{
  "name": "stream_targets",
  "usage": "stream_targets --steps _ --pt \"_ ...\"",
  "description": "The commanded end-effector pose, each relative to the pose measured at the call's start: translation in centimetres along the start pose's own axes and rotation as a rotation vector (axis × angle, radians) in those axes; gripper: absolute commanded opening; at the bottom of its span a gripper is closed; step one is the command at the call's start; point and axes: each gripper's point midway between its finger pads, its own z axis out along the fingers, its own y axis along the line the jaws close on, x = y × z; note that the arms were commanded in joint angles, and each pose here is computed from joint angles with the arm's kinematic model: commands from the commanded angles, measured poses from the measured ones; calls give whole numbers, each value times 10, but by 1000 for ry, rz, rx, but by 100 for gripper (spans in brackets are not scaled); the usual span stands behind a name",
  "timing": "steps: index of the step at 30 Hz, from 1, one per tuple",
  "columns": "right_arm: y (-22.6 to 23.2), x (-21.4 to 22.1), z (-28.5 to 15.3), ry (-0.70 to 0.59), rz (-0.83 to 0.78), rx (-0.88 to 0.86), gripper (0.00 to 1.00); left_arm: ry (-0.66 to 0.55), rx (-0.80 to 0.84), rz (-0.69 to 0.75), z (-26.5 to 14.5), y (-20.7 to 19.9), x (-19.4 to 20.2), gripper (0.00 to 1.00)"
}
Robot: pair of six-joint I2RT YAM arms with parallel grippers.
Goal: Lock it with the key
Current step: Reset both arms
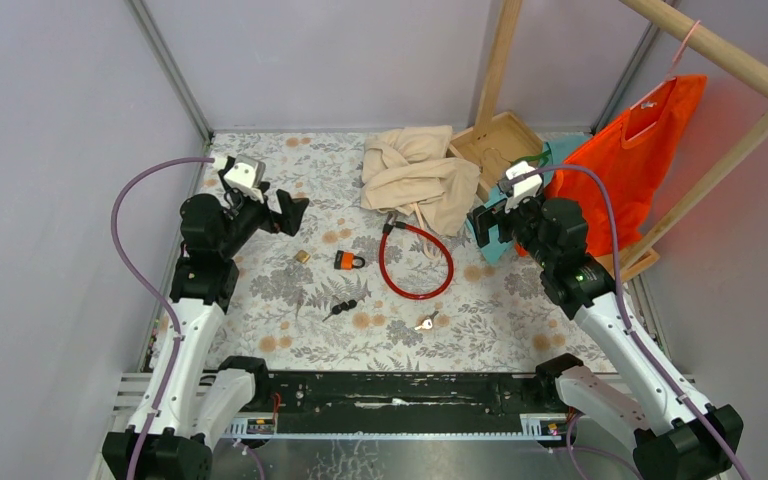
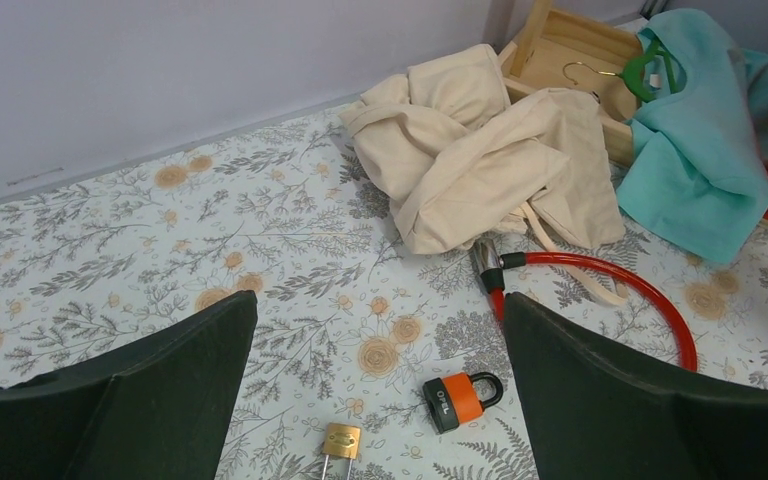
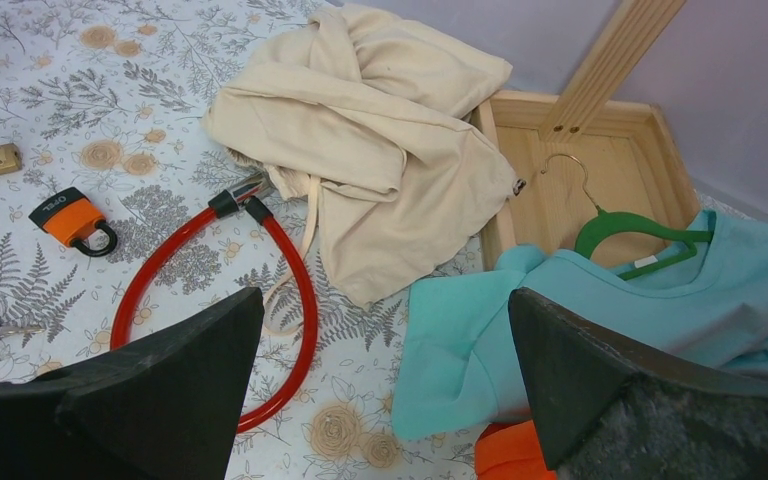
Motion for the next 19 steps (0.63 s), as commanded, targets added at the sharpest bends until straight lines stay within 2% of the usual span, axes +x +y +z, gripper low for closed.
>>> stream_targets --steps 1,19 --pt "-2 -17 -2 -66 -19 -4 99 -27 34 24 0 -4 -4 100" --pt "-2 -17 -4 -58 -18 -10 99 -24 20 27 -1 -1 -3 100"
